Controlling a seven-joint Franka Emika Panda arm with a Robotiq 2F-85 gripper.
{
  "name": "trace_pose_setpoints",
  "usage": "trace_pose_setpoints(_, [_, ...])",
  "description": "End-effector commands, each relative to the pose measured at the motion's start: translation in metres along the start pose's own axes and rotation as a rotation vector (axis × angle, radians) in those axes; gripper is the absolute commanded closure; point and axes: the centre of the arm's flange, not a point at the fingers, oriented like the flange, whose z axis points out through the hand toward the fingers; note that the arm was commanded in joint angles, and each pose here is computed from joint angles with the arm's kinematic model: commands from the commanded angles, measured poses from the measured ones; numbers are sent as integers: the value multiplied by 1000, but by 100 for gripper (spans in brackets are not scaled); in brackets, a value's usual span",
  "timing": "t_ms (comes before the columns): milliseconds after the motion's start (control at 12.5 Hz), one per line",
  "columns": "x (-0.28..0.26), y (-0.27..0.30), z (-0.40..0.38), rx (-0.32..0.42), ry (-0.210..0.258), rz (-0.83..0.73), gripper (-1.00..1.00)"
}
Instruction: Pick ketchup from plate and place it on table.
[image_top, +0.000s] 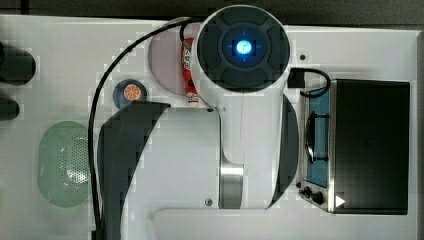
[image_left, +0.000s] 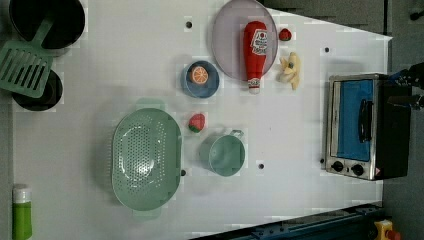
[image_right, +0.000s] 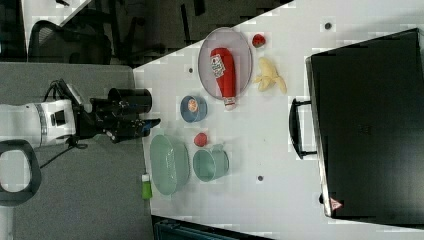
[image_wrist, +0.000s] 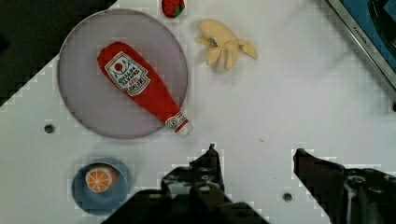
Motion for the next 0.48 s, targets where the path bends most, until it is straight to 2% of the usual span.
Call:
trace_pose_setpoints(80, [-31,48,-75,16,-27,106,-60])
trace_pose_setpoints(240, [-30,47,-74,15,-28,105,-99])
trace_pose_setpoints(480, [-23,35,-57,4,-40,87,-100])
